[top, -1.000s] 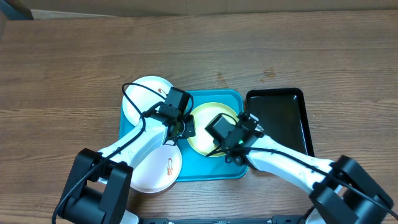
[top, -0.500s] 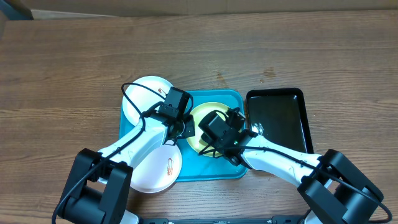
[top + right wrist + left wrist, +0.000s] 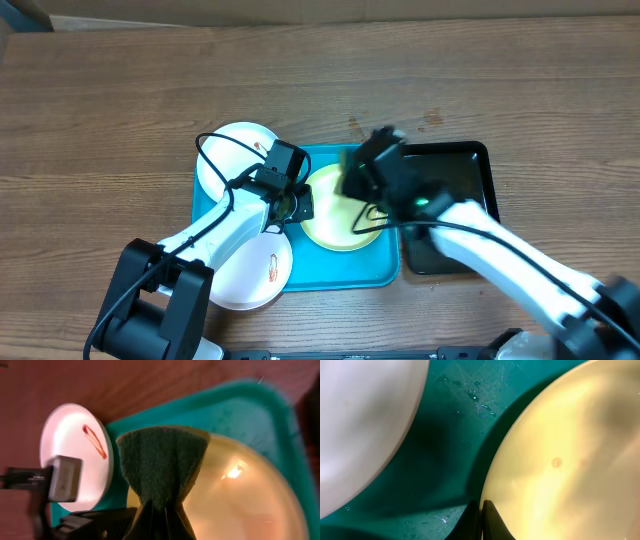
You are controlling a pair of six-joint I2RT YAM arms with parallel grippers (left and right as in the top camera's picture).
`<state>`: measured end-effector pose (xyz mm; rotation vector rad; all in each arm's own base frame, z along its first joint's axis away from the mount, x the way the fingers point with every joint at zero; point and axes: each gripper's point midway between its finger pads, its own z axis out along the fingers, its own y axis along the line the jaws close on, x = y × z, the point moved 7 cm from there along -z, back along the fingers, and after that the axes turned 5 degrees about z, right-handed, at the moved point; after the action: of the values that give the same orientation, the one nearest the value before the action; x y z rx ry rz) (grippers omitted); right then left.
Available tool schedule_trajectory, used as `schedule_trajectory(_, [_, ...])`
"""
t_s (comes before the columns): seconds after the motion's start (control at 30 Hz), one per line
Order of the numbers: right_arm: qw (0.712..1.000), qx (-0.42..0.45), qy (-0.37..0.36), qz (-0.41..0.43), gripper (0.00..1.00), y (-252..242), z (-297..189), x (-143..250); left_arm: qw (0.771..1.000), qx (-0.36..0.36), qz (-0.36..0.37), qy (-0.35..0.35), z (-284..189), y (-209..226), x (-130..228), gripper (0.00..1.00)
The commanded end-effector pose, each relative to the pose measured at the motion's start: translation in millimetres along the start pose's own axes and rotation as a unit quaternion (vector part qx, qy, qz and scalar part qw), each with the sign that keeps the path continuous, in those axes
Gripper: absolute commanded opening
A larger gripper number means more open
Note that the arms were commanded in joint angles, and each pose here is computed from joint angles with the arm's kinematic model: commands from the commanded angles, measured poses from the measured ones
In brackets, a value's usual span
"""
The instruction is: Clean dirty plates on tray and stack at the side
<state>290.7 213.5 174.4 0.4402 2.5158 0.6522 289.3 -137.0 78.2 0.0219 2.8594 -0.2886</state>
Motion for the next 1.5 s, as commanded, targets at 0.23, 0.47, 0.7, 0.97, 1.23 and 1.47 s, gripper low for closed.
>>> schedule_trajectory(0.23, [0.992,0.126,-0.001,0.03,0.04,-85.0,-81.9,-42.0,0.999,-0.036,0.037,-0.008,-23.6,1.9,-5.6,0.04])
schedule_trajectory(0.47, [0.974,0.216,0.065,0.028,0.04,-137.3,-76.8,-28.1,0.989,-0.092,0.061,-0.102,-77.6,-8.3,-21.4,0.04])
schedule_trajectory(0.7, [0.962,0.257,0.09,0.031,0.04,-165.4,-45.1,-12.1,0.944,-0.221,0.137,-0.205,-131.5,-27.2,-22.9,0.04])
schedule_trajectory(0.97, [0.949,0.286,0.131,0.03,0.04,-189.6,-10.8,5.9,0.835,-0.379,0.248,-0.311,-167.2,-64.4,-2.9,0.04])
schedule_trajectory(1.23, [0.945,0.292,0.142,0.025,0.79,-194.1,-2.6,8.5,0.787,-0.411,0.275,-0.368,-184.0,-88.3,15.3,0.04])
schedule_trajectory(1.47, [0.947,0.289,0.137,0.019,0.96,-192.5,-2.0,5.5,0.78,-0.422,0.272,-0.374,-186.7,-87.4,14.6,0.04])
